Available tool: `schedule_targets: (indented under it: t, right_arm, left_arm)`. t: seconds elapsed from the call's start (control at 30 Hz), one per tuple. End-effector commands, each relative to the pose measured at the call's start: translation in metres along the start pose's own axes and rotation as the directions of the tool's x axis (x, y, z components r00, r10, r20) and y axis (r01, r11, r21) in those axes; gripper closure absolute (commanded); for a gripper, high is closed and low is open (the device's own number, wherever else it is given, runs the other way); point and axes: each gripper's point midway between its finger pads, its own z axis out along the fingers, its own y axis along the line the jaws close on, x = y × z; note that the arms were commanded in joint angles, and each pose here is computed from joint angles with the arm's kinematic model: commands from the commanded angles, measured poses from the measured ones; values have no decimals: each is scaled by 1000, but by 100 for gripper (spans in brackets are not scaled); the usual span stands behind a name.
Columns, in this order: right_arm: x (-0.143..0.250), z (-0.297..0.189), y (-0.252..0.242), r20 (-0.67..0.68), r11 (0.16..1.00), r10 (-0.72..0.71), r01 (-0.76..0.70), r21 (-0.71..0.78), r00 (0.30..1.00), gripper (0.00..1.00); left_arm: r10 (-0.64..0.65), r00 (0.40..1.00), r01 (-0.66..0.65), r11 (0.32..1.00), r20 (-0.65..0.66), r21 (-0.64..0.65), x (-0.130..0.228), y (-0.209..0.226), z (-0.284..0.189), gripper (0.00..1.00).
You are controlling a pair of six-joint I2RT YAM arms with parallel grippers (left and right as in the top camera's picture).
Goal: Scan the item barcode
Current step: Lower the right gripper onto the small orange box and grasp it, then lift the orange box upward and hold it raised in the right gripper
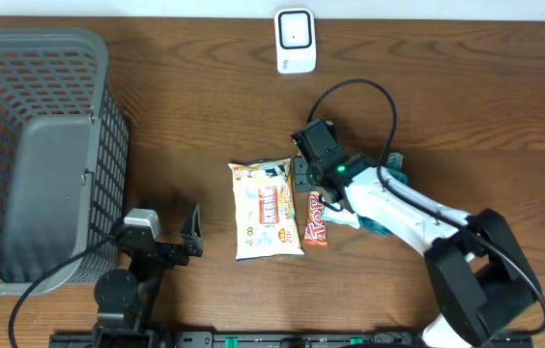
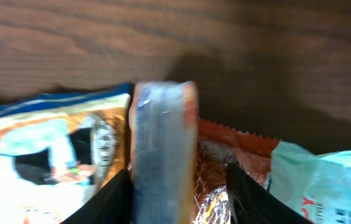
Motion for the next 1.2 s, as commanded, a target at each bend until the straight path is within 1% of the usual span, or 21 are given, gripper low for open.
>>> schedule_targets:
  t: [0.0, 0.07, 0.13, 0.23, 0.3, 0.37, 0.4, 0.43, 0.47, 0.63, 0.73, 0.83, 0.9, 0.93, 1.0, 1.03, 1.1, 1.17]
  right_arm:
    - [2, 5, 5, -3, 1000, 24, -24, 9, 1000, 56]
    - [5, 8, 8, -8, 1000, 15, -15, 9, 1000, 55]
    - [7, 11, 10, -10, 1000, 7, -7, 9, 1000, 56]
    - [10, 16, 12, -11, 1000, 0, 0, 15, 1000, 61]
    - [10, 16, 12, -11, 1000, 0, 0, 14, 1000, 71]
    - [8, 16, 13, -6, 1000, 1, -1, 10, 1000, 88]
    - [8, 16, 13, -4, 1000, 1, -1, 8, 1000, 91]
    - [8, 16, 14, -5, 1000, 2, -2, 3, 1000, 98]
    - [8, 15, 16, -10, 1000, 2, -2, -6, 1000, 99]
    - [6, -3, 24, -48, 994, 27, -32, -107, 998, 99]
    - [-2, -33, 22, -77, 978, 50, -65, -199, 996, 99]
    - [-4, -57, 23, -112, 952, 40, -72, -298, 993, 99]
    - [-1, -75, 28, -156, 916, 21, -81, -392, 987, 99]
    - [2, -85, 33, -185, 885, 3, -88, -457, 983, 99]
    - [11, -109, 43, -255, 795, -38, -125, -593, 966, 99]
    - [17, -123, 47, -302, 741, -52, -166, -651, 952, 98]
    - [24, -145, 51, -388, 647, -62, -259, -717, 919, 98]
    - [30, -160, 52, -463, 585, -62, -343, -734, 884, 98]
  left_arm:
    - [-3, 1000, 3, 1000, 2, -12, 0, 2, 0, 2]
    - [7, 1000, -7, 1000, 3, -13, 0, 2, 0, 2]
    - [55, 998, -55, 998, -6, -13, 2, 3, 0, 2]
    - [118, 993, -119, 993, -17, -14, 4, 3, 0, 2]
    - [119, 993, -119, 993, -17, -12, 4, 3, 0, 2]
    - [119, 993, -119, 993, -18, -11, 5, 3, 0, 2]
    - [118, 993, -119, 993, -20, -11, 5, 3, 0, 2]
    - [118, 993, -118, 993, -22, -11, 6, 3, 0, 2]
    - [118, 993, -118, 993, -25, -11, 6, 3, 0, 2]
    - [113, 992, -114, 993, -56, -14, 14, 5, -1, 2]
    - [110, 991, -112, 994, -71, -16, 17, 5, -1, 2]
    - [110, 991, -112, 994, -71, -16, 17, 5, -1, 2]
    - [110, 991, -112, 994, -71, -16, 18, 5, -1, 2]
    - [110, 991, -112, 994, -71, -16, 17, 5, -1, 2]
    - [110, 991, -112, 994, -71, -16, 17, 5, -1, 2]
    - [110, 991, -112, 994, -71, -16, 17, 5, -1, 2]
    - [110, 991, -112, 994, -71, -16, 18, 5, -1, 2]
    - [110, 991, -112, 994, -71, -16, 17, 5, -1, 2]
